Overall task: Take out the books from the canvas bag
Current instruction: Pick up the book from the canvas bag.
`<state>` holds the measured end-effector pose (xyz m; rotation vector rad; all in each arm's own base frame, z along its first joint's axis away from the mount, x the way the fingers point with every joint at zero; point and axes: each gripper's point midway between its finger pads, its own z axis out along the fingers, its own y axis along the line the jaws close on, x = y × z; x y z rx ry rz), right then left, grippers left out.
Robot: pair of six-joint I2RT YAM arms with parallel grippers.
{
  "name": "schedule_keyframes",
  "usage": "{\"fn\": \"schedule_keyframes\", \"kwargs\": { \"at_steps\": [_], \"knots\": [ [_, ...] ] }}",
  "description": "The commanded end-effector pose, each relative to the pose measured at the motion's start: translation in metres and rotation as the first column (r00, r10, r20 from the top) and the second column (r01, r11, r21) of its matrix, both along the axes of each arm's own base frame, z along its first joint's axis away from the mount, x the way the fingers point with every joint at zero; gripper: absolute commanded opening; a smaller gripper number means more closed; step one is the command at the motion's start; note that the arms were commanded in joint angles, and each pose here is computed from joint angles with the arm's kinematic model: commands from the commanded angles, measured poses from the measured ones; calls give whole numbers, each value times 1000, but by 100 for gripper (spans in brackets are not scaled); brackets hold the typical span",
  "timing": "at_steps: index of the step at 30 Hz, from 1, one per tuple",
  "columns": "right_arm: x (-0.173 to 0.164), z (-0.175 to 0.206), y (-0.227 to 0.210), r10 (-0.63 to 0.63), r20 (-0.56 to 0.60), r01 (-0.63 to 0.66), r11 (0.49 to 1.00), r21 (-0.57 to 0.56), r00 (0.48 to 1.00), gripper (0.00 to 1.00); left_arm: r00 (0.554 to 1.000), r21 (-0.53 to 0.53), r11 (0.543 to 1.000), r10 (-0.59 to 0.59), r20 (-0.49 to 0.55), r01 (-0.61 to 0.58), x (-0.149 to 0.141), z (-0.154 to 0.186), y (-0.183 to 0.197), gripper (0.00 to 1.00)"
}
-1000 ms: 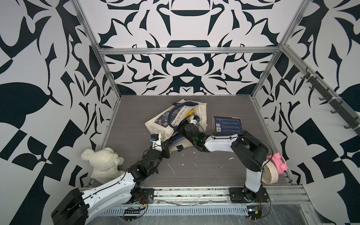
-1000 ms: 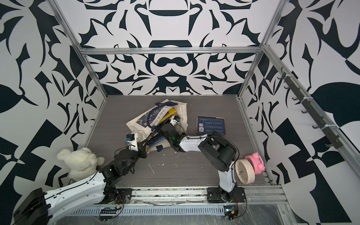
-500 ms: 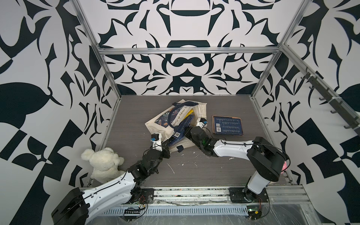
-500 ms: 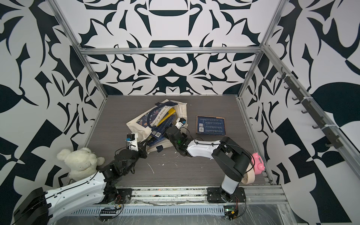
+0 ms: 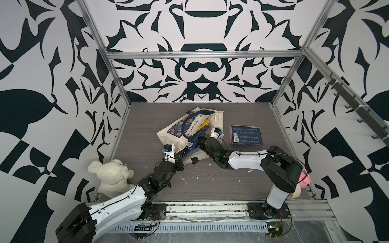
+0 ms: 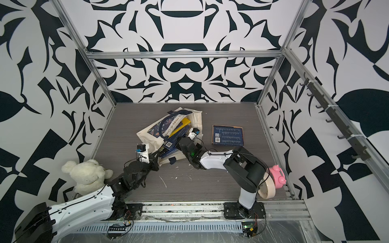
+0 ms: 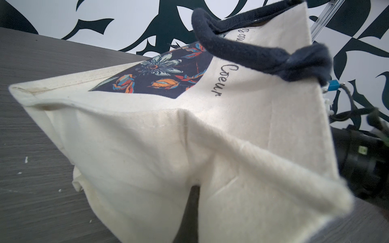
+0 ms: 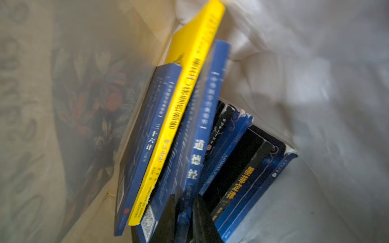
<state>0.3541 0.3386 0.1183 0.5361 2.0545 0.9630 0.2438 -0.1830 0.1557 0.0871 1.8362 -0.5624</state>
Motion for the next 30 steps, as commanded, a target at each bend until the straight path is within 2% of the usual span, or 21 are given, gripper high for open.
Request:
{"fn": "schedule_keyframes", "kwargs": {
  "at_steps": [1, 10, 20, 23, 25, 30],
  "knots": [
    [7, 33, 18, 30, 87, -37, 997, 75, 996, 22, 997, -87, 996, -26, 77, 33, 0, 32, -9, 0],
    [12, 24, 28, 38, 79, -45, 995, 92, 996, 25, 997, -89, 996, -25, 78, 32, 0, 33, -9, 0],
    [19, 22, 32, 17, 106, -31, 991, 130, 994, 36, 997, -90, 995, -26, 79, 33, 0, 33, -8, 0],
    [21, 17, 33, 14, 109, -27, 993, 118, 994, 36, 997, -86, 996, -27, 76, 33, 0, 32, -9, 0],
    [22, 15, 34, 14, 112, -26, 993, 115, 994, 33, 997, -85, 996, -27, 75, 34, 0, 31, -9, 0],
    [21, 18, 29, 0, 130, -16, 993, 121, 992, 8, 997, -87, 996, -28, 76, 35, 0, 32, -9, 0]
  ]
}}
